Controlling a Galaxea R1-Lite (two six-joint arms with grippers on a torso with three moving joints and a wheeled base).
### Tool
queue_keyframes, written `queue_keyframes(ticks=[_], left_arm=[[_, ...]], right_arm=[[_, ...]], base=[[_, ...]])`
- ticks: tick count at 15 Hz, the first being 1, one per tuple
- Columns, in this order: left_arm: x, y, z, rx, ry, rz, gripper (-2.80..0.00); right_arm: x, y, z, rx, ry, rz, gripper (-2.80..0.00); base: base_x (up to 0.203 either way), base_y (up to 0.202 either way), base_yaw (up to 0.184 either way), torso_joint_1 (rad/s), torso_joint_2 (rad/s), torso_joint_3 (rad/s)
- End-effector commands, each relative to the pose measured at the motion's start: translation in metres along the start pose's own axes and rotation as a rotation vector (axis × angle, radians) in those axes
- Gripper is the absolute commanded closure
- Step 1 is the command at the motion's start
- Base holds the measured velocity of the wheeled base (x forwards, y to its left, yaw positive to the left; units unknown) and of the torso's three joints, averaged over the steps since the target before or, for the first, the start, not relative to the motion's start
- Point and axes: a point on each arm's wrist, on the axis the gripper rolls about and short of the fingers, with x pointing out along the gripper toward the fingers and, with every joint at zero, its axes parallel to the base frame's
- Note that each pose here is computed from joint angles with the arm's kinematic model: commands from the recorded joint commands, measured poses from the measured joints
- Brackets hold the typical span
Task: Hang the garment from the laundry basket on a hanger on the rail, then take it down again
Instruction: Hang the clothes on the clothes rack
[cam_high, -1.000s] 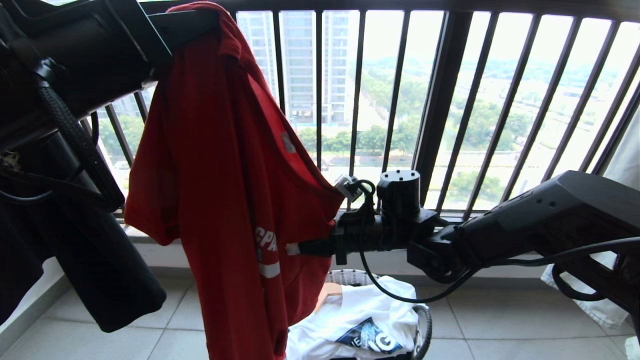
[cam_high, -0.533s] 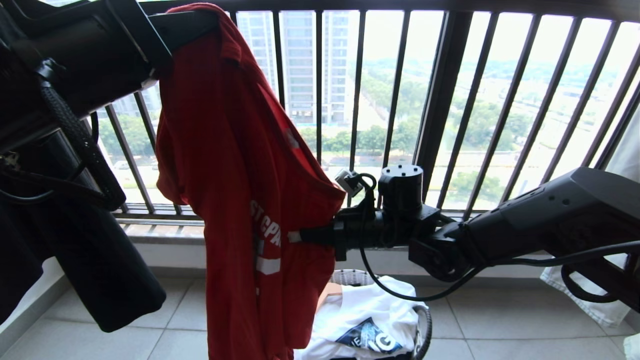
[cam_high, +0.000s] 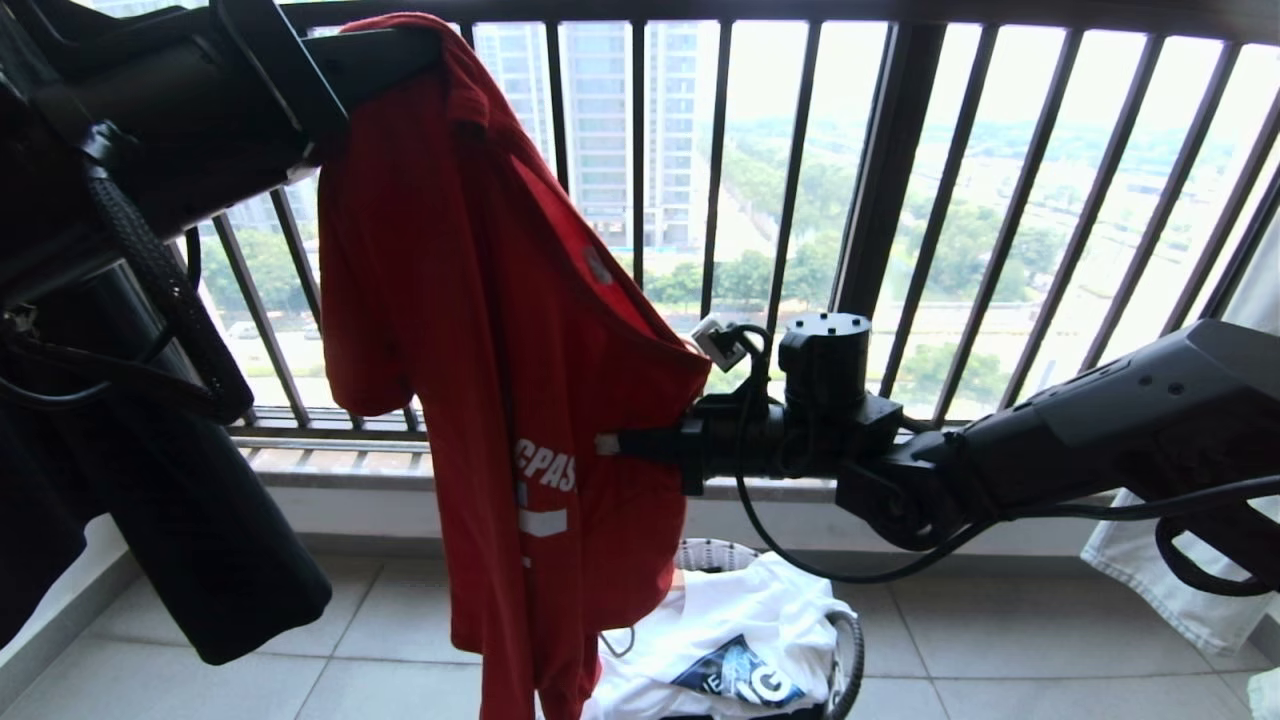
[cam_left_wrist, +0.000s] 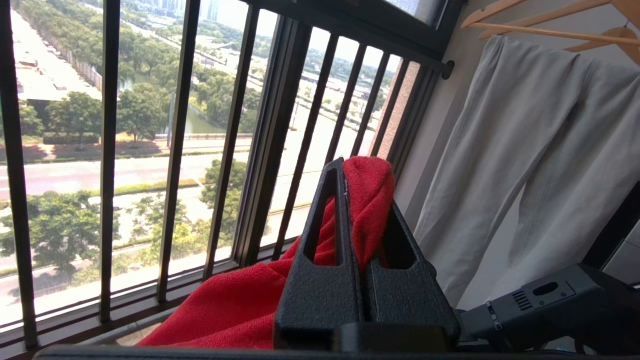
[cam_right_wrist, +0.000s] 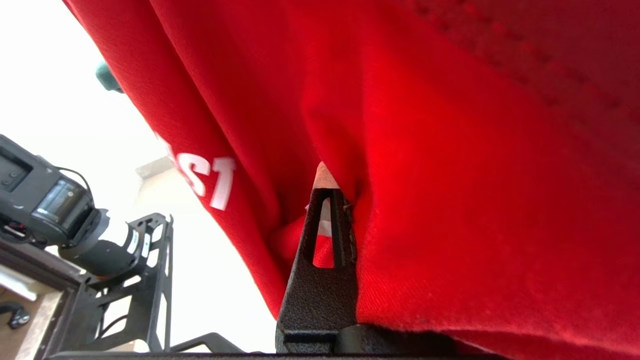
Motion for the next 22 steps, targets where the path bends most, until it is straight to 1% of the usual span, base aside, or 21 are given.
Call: queue_keyframes(ticks=[1,5,6,8,9,10,11,13,14,16,17,19,20,22], left_arm=[[0.004,0.004,-0.004,-0.008,0.015,0.002,0.0],[0.012,0.007,-0.015,-0.026,0.049,0.0,0.0],[0.015,0.009,-0.018,-0.031,0.058,0.001,0.0],[0.021,0.005,-0.015,-0.03,0.049,-0.018,0.0],[0.024,0.004,-0.012,-0.031,0.057,-0.019,0.0],[0.026,0.001,-0.01,-0.031,0.091,-0.016,0.0],[0.029,-0.001,-0.011,-0.008,0.135,-0.011,0.0],[0.04,0.001,-0.025,0.052,0.211,-0.012,0.0],[0.045,0.004,-0.033,0.063,0.248,-0.006,0.0],[0.05,0.008,-0.045,0.088,0.307,0.0,0.0],[0.053,0.005,-0.047,0.096,0.312,-0.014,0.0],[0.064,0.0,-0.049,0.107,0.303,-0.015,0.0],[0.07,-0.003,-0.052,0.126,0.302,-0.012,0.0],[0.076,-0.014,-0.062,0.151,0.357,-0.001,0.0]], right_arm=[[-0.019,0.005,0.017,-0.027,-0.032,-0.022,0.0],[-0.031,0.02,0.021,-0.02,-0.021,-0.028,0.0],[-0.033,0.023,0.02,-0.038,-0.006,-0.029,0.0],[-0.035,0.023,0.008,-0.095,0.046,-0.048,0.0],[-0.036,0.022,0.002,-0.113,0.063,-0.073,0.0],[-0.036,0.021,-0.002,-0.125,0.071,-0.093,0.0],[-0.038,0.022,-0.004,-0.14,0.077,-0.105,0.0],[-0.044,0.028,-0.001,-0.157,0.071,-0.114,0.0],[-0.049,0.033,0.0,-0.161,0.069,-0.122,0.0],[-0.053,0.037,0.005,-0.211,0.053,-0.137,0.0],[-0.055,0.04,0.007,-0.222,0.045,-0.138,0.0],[-0.058,0.044,0.01,-0.229,0.039,-0.137,0.0],[-0.059,0.046,0.011,-0.23,0.038,-0.137,0.0],[-0.06,0.048,0.013,-0.233,0.033,-0.135,0.0]], base=[[0.0,0.0,0.0,0.0,0.0,0.0],[0.0,0.0,0.0,0.0,0.0,0.0],[0.0,0.0,0.0,0.0,0.0,0.0],[0.0,0.0,0.0,0.0,0.0,0.0],[0.0,0.0,0.0,0.0,0.0,0.0],[0.0,0.0,0.0,0.0,0.0,0.0],[0.0,0.0,0.0,0.0,0.0,0.0],[0.0,0.0,0.0,0.0,0.0,0.0],[0.0,0.0,0.0,0.0,0.0,0.0],[0.0,0.0,0.0,0.0,0.0,0.0],[0.0,0.0,0.0,0.0,0.0,0.0],[0.0,0.0,0.0,0.0,0.0,0.0],[0.0,0.0,0.0,0.0,0.0,0.0],[0.0,0.0,0.0,0.0,0.0,0.0]])
